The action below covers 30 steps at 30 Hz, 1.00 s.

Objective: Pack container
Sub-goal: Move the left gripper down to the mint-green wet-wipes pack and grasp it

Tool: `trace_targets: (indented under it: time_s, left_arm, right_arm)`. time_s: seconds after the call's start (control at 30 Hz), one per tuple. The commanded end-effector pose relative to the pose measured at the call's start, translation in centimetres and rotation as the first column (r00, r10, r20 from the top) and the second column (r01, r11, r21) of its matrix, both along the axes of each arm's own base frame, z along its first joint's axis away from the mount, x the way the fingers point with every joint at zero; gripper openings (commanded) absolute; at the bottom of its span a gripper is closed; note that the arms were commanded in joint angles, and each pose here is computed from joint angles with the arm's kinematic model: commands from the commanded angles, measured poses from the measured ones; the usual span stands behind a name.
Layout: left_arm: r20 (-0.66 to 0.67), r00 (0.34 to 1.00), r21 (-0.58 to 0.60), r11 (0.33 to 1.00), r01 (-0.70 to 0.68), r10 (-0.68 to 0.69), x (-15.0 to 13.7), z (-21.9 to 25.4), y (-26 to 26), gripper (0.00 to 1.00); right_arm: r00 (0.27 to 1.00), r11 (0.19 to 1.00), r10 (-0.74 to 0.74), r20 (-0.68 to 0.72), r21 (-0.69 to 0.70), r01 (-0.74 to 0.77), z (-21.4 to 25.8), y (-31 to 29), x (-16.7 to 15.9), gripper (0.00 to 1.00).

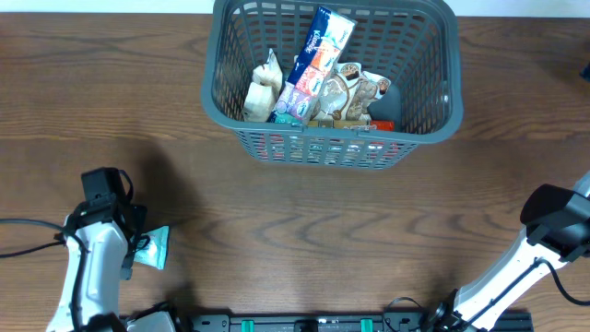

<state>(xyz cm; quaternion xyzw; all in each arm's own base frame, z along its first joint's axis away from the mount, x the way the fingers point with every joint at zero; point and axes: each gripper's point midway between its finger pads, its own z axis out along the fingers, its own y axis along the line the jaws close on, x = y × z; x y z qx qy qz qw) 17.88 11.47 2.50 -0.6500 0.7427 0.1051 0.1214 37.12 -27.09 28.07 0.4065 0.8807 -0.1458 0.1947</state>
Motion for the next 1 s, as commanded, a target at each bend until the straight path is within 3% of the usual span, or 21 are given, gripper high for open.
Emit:
trace_targets:
  time_s: [0.0,0.47,0.63,0.77,0.83,0.93,0.97]
  left_arm:
    - [-0.032,0.999,-0.043,0.999,0.023,-0.025,-0.1,-1.2,-0.5,0.99]
    - [-0.047,0.998,-0.083,0.996,0.026,-0.03,0.7,-3.1,-0.7,1.0]
    - [-0.042,0.999,-0.082,0.996,0.026,-0.03,0.8,-3.1,-0.7,0.87]
    - [-0.043,0.999,-0.082,0.996,0.026,-0.03,0.8,-3.1,-0.7,0.66]
    - [-0.044,0.999,-0.082,0.996,0.026,-0.03,0.8,-3.1,-0.7,0.47]
    - [-0.043,0.999,-0.082,0.996,0.026,-0.03,0.8,-3.1,-0.7,0.09]
    - [-0.042,0.999,-0.081,0.996,0.025,-0.029,0.8,-3.1,-0.7,0.06]
  right_arm:
    - [1.0,1.0,-0.016,0.001,-0.002,0.016,0.0,-0.1,-0.2,0.99]
    - [1.0,1.0,-0.016,0.001,-0.002,0.016,0.0,-0.1,-0.2,0.99]
    - [1.0,1.0,-0.017,0.0,-0.002,0.017,0.0,-0.1,-0.2,0.99]
    - [1.0,1.0,-0.016,0.001,-0.002,0.016,0.0,-0.1,-0.2,0.99]
    - [1.0,1.0,-0.016,0.001,-0.002,0.016,0.0,-0.1,-0.2,0.99]
    - [1.0,1.0,-0.017,0.0,-0.002,0.017,0.0,-0.1,-0.2,0.99]
    - [1.0,1.0,-0.017,0.0,-0.002,0.017,0.0,-0.1,-0.2,0.99]
